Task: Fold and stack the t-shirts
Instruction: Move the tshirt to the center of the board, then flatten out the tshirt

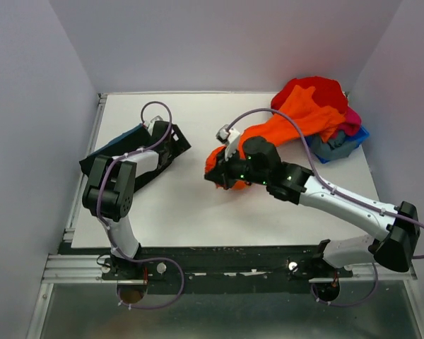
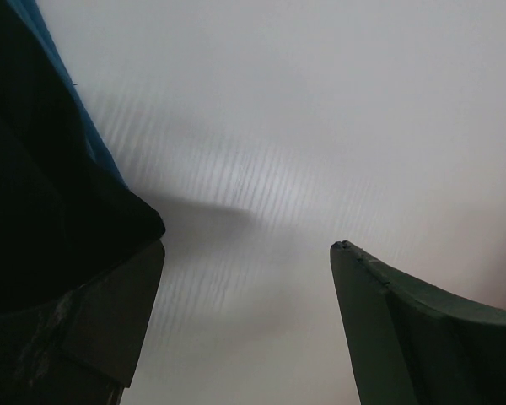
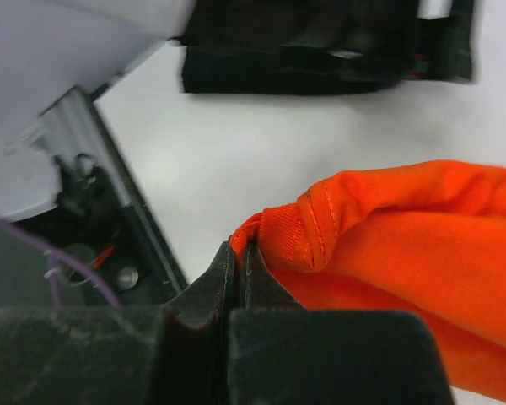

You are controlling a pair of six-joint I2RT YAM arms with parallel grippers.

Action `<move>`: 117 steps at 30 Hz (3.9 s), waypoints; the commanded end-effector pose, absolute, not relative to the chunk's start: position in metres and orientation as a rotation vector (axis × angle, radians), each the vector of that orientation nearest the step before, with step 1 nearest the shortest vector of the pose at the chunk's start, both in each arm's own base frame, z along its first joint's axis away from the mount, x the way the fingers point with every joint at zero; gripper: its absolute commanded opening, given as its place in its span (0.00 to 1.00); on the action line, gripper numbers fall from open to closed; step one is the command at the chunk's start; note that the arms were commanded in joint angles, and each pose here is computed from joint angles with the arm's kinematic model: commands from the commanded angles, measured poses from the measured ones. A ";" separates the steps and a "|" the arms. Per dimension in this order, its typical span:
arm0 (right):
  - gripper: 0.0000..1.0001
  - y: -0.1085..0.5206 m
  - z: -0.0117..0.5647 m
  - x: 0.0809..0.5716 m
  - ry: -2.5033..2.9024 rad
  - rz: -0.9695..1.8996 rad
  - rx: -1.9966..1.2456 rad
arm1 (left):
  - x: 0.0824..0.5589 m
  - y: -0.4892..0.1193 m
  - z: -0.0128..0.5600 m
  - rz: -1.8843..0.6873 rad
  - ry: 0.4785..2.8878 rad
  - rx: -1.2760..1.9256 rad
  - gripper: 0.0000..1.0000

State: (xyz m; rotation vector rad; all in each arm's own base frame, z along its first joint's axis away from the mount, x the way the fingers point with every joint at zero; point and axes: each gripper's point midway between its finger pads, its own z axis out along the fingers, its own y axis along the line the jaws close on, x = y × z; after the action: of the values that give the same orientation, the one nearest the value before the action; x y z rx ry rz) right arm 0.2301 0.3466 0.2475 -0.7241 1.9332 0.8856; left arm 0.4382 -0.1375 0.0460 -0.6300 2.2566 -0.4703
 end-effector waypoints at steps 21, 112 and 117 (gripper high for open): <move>0.01 0.207 0.205 0.252 2.079 0.400 -0.248 | 0.358 -0.186 0.137 -0.730 2.144 -0.312 0.96; 0.01 0.242 0.535 0.274 1.532 0.949 -0.541 | 0.303 -0.147 0.503 -0.298 1.679 -0.040 0.00; 0.01 0.250 0.521 0.265 1.565 1.030 -0.567 | 0.273 -0.127 0.536 -0.366 1.559 -0.043 0.00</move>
State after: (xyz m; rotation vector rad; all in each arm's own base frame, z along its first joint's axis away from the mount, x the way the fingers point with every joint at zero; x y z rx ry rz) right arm 0.2748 0.2321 0.5424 -0.4901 1.5025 0.9032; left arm 0.2915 -0.1463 0.5068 -0.0385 1.6629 -0.3523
